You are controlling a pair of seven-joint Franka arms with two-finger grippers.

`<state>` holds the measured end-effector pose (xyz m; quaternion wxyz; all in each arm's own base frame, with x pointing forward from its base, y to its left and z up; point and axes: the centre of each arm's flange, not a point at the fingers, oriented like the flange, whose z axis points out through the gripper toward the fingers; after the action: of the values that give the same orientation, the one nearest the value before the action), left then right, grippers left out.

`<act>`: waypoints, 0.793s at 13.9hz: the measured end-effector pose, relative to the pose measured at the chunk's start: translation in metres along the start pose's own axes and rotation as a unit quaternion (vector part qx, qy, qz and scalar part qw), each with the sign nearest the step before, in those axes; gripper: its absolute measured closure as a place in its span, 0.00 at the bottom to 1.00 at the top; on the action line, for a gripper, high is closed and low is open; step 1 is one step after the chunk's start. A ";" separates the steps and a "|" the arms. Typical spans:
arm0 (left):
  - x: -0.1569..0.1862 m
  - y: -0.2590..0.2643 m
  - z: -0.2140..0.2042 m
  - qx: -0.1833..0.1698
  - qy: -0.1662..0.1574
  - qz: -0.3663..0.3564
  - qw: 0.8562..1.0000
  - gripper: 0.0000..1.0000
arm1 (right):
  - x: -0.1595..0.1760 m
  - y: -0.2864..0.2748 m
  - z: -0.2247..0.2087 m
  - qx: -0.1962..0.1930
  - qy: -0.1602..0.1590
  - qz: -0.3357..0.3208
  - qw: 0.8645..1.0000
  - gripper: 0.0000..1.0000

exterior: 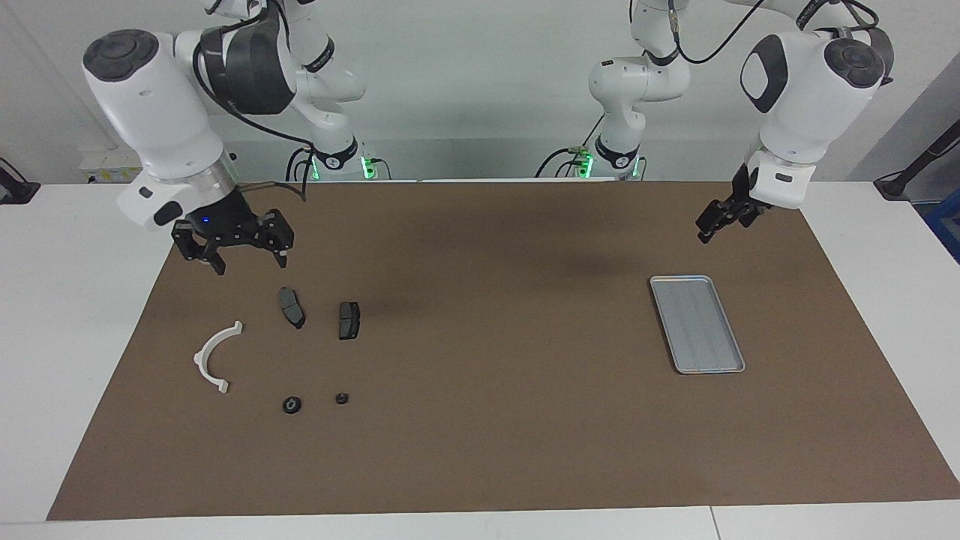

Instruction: Place bearing gear from tray to pile

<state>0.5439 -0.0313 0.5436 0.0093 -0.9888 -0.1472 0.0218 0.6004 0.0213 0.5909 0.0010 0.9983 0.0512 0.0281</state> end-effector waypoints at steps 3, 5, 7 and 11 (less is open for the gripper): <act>0.000 0.000 0.000 0.000 0.000 0.000 1.000 0.00 | -0.035 0.002 -0.033 -0.007 -0.008 0.006 1.000 0.00; 0.000 0.000 0.000 0.000 0.000 0.000 1.000 0.00 | -0.054 0.001 -0.053 -0.009 -0.012 0.008 1.000 0.00; 0.000 0.000 0.000 0.000 0.000 0.000 1.000 0.00 | -0.068 0.001 -0.065 -0.011 -0.015 0.011 1.000 0.00; 0.000 0.000 0.000 0.000 0.000 0.000 1.000 0.00 | -0.070 0.009 -0.047 -0.010 -0.022 0.017 1.000 0.00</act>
<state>0.5439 -0.0313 0.5436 0.0093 -0.9888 -0.1472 0.0218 0.5286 0.0055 0.6341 0.0120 0.9994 0.0334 0.0064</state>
